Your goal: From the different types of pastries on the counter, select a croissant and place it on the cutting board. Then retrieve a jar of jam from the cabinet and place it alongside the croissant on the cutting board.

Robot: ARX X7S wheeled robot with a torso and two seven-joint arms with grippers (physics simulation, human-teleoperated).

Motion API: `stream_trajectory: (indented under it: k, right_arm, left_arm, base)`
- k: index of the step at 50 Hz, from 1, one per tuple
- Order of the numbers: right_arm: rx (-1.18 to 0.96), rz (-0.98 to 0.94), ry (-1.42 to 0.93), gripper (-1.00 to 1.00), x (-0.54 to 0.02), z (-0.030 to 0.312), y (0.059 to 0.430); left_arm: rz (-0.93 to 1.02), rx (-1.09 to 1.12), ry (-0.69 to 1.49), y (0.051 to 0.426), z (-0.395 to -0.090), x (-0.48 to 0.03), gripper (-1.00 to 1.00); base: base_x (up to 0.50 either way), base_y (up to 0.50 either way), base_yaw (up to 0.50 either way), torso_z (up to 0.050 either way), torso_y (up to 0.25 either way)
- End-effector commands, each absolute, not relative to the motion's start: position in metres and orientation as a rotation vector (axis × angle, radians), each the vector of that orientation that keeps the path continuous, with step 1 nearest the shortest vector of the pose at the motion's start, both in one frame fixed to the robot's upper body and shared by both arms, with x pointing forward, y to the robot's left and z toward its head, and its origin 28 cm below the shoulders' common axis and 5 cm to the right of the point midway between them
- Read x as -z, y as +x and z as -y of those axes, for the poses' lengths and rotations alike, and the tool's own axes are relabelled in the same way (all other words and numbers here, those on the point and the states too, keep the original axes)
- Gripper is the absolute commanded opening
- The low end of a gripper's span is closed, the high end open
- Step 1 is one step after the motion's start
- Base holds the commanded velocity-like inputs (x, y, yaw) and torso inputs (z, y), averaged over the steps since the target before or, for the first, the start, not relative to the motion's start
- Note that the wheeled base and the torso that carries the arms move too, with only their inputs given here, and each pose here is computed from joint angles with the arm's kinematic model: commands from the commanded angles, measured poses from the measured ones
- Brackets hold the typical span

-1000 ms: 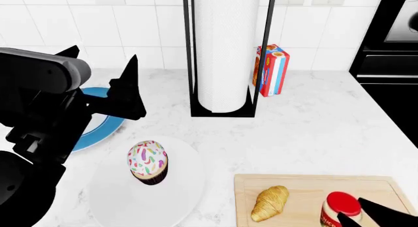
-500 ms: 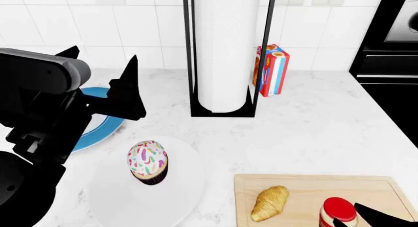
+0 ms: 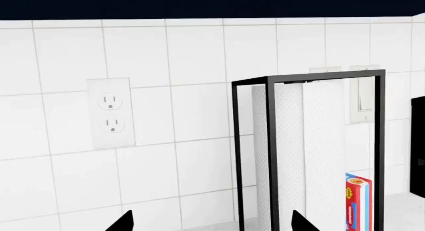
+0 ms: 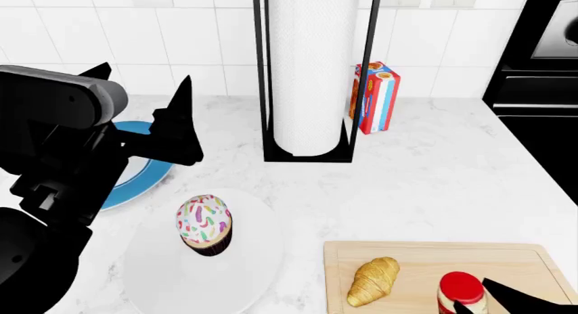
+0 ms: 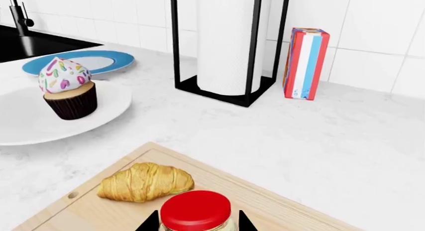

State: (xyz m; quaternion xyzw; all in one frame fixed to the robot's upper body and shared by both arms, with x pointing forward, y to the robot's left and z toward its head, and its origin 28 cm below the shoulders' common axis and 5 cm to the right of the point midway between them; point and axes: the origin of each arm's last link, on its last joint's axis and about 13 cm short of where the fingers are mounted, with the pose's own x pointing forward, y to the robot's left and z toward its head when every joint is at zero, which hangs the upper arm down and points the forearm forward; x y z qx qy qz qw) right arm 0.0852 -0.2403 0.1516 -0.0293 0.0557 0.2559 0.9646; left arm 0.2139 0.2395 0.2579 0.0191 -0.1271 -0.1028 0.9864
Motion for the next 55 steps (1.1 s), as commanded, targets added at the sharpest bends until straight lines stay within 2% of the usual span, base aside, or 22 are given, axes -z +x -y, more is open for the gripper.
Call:
stream_trajectory:
  k: [1,17,18,36,55]
  right_arm:
    - [-0.488,-0.168,-0.08,-1.0,-0.14,0.244,0.084]
    - [-0.47,-0.165,-0.078,-1.0,-0.143,0.251,0.078]
    - [-0.47,-0.165,-0.078,1.0,-0.144,0.251,0.078]
    - [-0.473,-0.157,-0.085,1.0,-0.153,0.253,0.076]
    - [-0.517,-0.04,-0.084,1.0,-0.205,0.254,0.061]
  left_arm:
    - [0.255,0.206,0.038,0.215,-0.24,-0.257,1.0]
    - [0.257,0.201,0.037,0.213,-0.241,-0.258,1.0]
    - [0.257,0.201,0.037,0.213,-0.241,-0.258,1.0]
    - [0.258,0.202,0.036,0.213,-0.24,-0.259,1.0]
    - [0.261,0.202,0.036,0.213,-0.241,-0.26,1.0]
  base:
    - [0.0,0.0,0.0,0.0,0.0]
    - [0.0,0.0,0.0,0.0,0.0]
    - [0.0,0.0,0.0,0.0,0.0]
    - [0.0,0.0,0.0,0.0,0.0]
    - [0.0,0.0,0.0,0.0,0.0]
